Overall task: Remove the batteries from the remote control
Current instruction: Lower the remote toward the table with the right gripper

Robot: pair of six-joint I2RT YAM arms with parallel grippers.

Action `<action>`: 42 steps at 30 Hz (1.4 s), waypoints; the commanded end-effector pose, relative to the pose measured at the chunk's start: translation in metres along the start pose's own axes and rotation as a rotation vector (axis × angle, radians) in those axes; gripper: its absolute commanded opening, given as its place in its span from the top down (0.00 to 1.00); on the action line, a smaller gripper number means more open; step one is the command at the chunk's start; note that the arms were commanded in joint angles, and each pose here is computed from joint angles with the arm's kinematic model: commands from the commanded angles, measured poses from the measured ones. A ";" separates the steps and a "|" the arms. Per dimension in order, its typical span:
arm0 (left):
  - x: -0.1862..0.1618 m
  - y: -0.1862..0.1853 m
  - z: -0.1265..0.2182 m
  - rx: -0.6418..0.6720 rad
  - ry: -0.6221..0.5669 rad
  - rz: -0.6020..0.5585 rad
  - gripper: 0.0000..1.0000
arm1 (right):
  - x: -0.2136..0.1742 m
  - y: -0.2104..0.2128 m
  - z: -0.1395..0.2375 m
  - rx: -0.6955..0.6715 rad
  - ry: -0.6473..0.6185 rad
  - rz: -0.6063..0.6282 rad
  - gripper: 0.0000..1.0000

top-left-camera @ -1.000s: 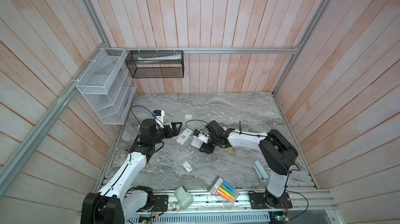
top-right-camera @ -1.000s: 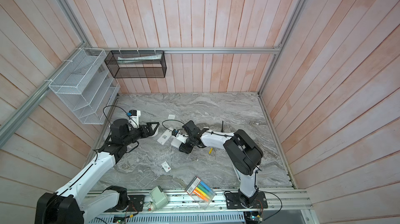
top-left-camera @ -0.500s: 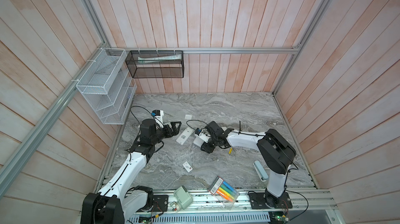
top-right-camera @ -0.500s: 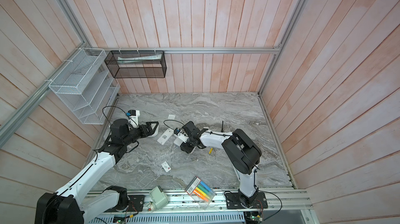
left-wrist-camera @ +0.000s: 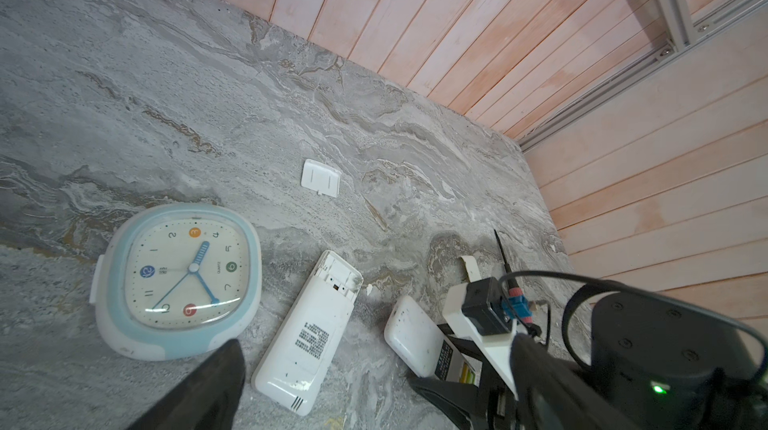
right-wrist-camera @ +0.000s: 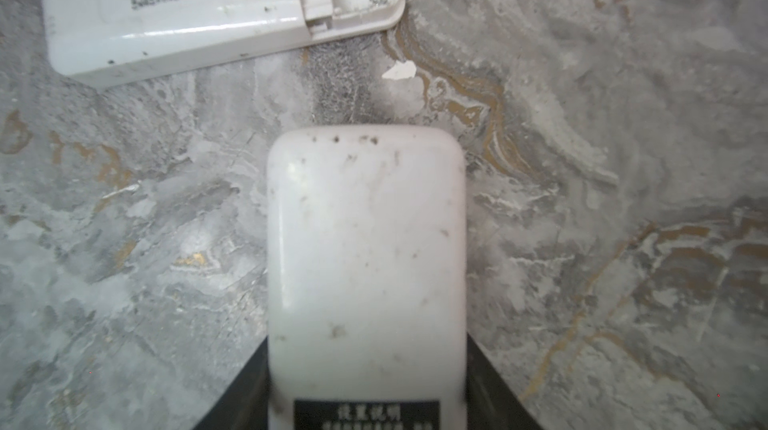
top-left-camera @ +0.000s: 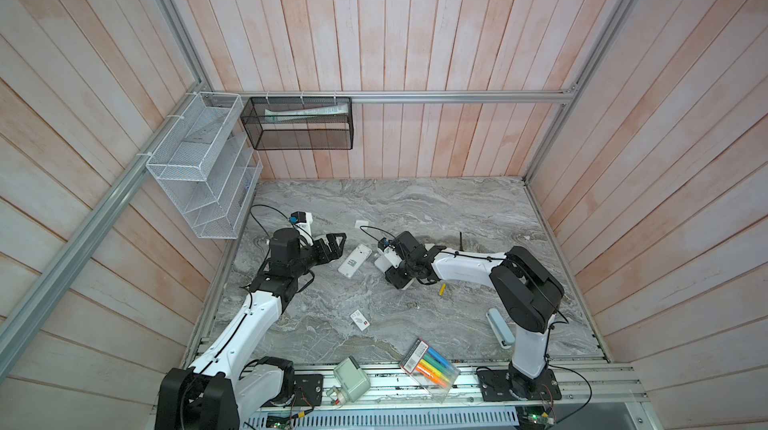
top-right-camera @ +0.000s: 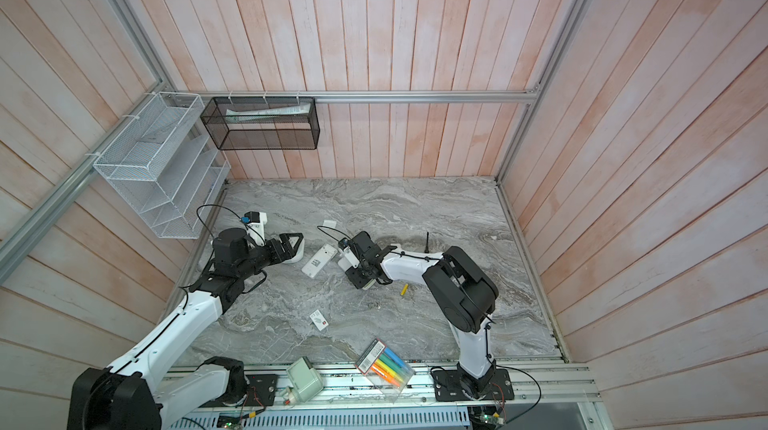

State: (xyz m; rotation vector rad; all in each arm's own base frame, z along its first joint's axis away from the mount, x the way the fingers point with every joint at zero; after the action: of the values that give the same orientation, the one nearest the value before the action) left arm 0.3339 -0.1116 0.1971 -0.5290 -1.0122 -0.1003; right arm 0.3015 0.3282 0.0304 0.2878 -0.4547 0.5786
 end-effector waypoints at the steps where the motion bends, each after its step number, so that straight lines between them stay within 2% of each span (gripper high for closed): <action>1: -0.006 0.007 -0.001 0.029 0.017 0.008 0.00 | -0.042 -0.015 -0.020 -0.099 0.124 0.023 0.47; 8: -0.007 0.007 -0.001 0.032 0.023 0.012 0.00 | -0.050 -0.020 -0.024 -0.193 0.145 0.086 0.41; 19: -0.010 0.008 -0.002 0.035 0.034 0.011 0.00 | -0.055 -0.018 -0.026 -0.203 0.166 0.090 0.37; 23: -0.010 0.008 -0.002 0.035 0.037 0.013 0.00 | -0.051 -0.011 -0.023 -0.155 0.152 0.080 0.34; 32: -0.016 0.009 -0.001 0.042 0.073 0.022 0.00 | -0.040 -0.003 0.004 0.071 0.096 -0.076 0.27; 42: -0.017 0.006 -0.002 0.027 0.086 0.048 0.00 | -0.056 0.015 0.024 0.206 0.108 -0.155 0.24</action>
State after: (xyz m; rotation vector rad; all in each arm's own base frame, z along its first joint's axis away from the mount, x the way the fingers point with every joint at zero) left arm 0.3267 -0.1101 0.1784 -0.5176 -0.9256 -0.0762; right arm 0.2694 0.3095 0.0352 0.4378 -0.3850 0.5182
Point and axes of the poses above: each gripper's point midway between its finger pads, its own z axis back along the fingers, its own y axis along the line the jaws close on, x = y × z, the point moved 1 cm from there along z, back along the fingers, and after that the axes turned 13 degrees about -z, right-handed, at the moved point
